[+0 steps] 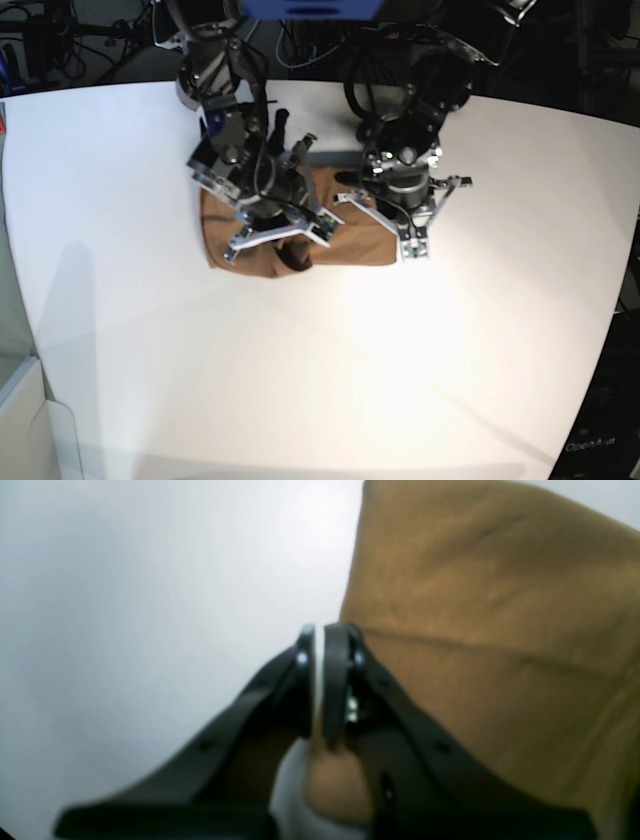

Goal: Fold the T-shirt properly
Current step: 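Press the folded end down beside the left gripper with the right gripper, then push the folded bundle together with both grippers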

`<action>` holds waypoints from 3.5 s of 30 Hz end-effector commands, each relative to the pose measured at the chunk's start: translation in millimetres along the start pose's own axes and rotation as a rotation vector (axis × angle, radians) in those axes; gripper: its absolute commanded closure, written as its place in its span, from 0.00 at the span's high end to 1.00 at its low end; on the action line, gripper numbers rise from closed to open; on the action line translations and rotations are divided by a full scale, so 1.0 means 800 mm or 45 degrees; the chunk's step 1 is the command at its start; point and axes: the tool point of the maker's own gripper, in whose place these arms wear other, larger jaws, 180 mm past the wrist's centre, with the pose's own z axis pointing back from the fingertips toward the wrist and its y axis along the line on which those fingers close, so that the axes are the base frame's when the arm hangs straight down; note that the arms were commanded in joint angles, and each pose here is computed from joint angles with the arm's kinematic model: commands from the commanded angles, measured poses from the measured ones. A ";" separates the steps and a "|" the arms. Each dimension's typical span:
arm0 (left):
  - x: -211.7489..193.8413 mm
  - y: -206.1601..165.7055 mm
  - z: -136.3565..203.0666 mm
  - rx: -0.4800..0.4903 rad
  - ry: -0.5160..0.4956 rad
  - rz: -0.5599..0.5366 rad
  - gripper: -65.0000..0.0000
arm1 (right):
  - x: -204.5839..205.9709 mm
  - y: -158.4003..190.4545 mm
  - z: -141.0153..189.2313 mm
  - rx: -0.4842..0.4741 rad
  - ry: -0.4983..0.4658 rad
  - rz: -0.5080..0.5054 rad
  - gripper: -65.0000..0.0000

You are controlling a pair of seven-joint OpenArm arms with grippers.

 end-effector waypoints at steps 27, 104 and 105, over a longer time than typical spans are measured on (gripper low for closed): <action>0.017 -0.001 0.003 -0.002 -0.055 0.004 0.04 | -0.007 0.000 0.005 -0.013 -0.016 -0.172 0.64; 0.021 0.029 0.008 0.035 -0.092 -0.036 0.04 | 0.033 -0.026 0.008 -0.068 -0.096 -0.099 0.02; 0.013 0.032 0.003 0.050 -0.071 -0.047 0.04 | 0.036 -0.022 0.008 -0.060 -0.102 -0.090 0.02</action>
